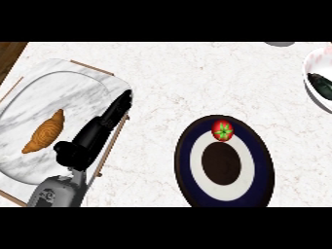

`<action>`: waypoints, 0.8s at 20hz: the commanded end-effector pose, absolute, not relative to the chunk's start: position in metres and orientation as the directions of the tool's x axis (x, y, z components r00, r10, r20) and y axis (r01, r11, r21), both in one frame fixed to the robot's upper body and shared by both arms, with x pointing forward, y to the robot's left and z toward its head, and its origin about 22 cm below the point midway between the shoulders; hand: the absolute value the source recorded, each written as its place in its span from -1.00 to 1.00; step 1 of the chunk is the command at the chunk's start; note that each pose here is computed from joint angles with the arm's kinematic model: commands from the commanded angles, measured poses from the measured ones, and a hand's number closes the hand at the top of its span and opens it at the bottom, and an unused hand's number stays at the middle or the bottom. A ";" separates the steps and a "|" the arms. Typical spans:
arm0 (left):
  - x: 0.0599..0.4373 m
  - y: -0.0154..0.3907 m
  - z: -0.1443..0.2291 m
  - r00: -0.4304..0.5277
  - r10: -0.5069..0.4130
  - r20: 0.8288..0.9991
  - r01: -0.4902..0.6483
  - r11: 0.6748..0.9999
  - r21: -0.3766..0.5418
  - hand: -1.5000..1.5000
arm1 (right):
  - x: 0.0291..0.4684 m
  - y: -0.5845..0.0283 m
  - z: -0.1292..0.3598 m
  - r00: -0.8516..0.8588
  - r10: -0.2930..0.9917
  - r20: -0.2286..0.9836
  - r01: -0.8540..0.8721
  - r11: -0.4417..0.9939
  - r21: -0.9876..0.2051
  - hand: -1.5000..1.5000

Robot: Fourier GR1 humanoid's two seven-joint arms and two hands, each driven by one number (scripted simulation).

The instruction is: Pick the eggplant from the plate and place it in the bowl

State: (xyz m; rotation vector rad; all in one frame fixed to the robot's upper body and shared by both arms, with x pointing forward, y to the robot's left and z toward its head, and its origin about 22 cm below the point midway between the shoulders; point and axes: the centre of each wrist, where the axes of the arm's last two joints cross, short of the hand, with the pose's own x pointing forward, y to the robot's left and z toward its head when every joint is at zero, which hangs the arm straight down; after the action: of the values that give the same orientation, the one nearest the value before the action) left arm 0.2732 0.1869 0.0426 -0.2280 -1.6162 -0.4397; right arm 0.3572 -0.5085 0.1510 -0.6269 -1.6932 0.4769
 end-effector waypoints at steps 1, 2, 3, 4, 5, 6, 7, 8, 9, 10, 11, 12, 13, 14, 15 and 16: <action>0.275 0.181 0.047 -0.120 -0.097 0.988 0.406 0.903 0.139 0.00 | 0.332 -0.535 0.150 -0.107 0.580 0.808 0.213 0.807 -0.551 -1.00; 0.278 0.182 0.051 -0.120 -0.102 0.988 0.395 0.908 0.142 0.00 | 0.332 -0.536 0.157 -0.092 0.552 0.829 0.222 0.823 -0.523 -1.00; 0.275 0.180 0.049 -0.119 -0.105 0.987 0.401 0.905 0.145 0.00 | 0.326 -0.540 0.151 -0.097 0.544 0.833 0.245 0.825 -0.510 -1.00; 0.278 0.182 0.055 -0.118 -0.099 0.988 0.409 0.902 0.139 0.00 | 0.316 -0.551 0.157 -0.098 0.520 0.848 0.261 0.836 -0.482 -1.00; 0.274 0.188 0.045 -0.119 -0.103 0.988 0.394 0.908 0.142 0.00 | 0.311 -0.556 0.161 -0.107 0.501 0.859 0.275 0.845 -0.458 -1.00; 0.275 0.190 0.048 -0.122 -0.106 0.987 0.384 0.912 0.146 0.00 | 0.301 -0.565 0.165 -0.114 0.520 0.846 0.289 0.832 -0.473 -1.00; 0.273 0.179 0.049 -0.123 -0.094 0.988 0.399 0.907 0.136 0.00 | 0.299 -0.565 0.157 -0.094 0.515 0.852 0.283 0.834 -0.473 -1.00; 0.272 0.177 0.048 -0.116 -0.090 0.989 0.404 0.905 0.130 0.00 | 0.297 -0.568 0.164 -0.125 0.489 0.863 0.295 0.849 -0.439 -1.00; 0.271 0.183 0.046 -0.126 -0.106 0.986 0.406 0.902 0.148 0.00 | 0.291 -0.573 0.162 -0.096 0.489 0.867 0.302 0.844 -0.443 -1.00; 0.272 0.187 0.046 -0.119 -0.101 0.988 0.401 0.905 0.140 0.00 | 0.286 -0.576 0.162 -0.096 0.486 0.868 0.305 0.845 -0.439 -1.00; 0.274 0.186 0.047 -0.120 -0.094 0.988 0.393 0.910 0.134 0.00 | 0.279 -0.579 0.155 -0.112 0.487 0.866 0.301 0.848 -0.437 -1.00; 0.273 0.187 0.046 -0.110 -0.103 0.989 0.392 0.909 0.139 0.00 | 0.275 -0.584 0.161 -0.109 0.486 0.867 0.306 0.846 -0.436 -1.00; 0.272 0.186 0.047 -0.122 -0.084 0.989 0.393 0.911 0.126 0.00 | 0.272 -0.587 0.167 -0.099 0.479 0.872 0.281 0.854 -0.437 -1.00; 0.274 0.185 0.051 -0.134 -0.099 0.986 0.394 0.908 0.145 0.00 | 0.270 -0.588 0.166 -0.096 0.479 0.873 0.279 0.855 -0.438 -1.00; 0.272 0.185 0.049 -0.125 -0.095 0.988 0.389 0.911 0.137 0.00 | 0.267 -0.589 0.159 -0.118 0.463 0.879 0.265 0.867 -0.421 -1.00; 0.271 0.182 0.044 -0.115 -0.098 0.989 0.395 0.909 0.136 0.00 | 0.262 -0.593 0.166 -0.108 0.462 0.880 0.256 0.868 -0.425 -1.00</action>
State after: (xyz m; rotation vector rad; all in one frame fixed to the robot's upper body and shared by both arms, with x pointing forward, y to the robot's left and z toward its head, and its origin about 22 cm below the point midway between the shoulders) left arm 0.2726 0.1845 0.0472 -0.2327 -1.6429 -0.4254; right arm 0.2771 -0.5824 0.1623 -0.6062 -1.6869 0.1868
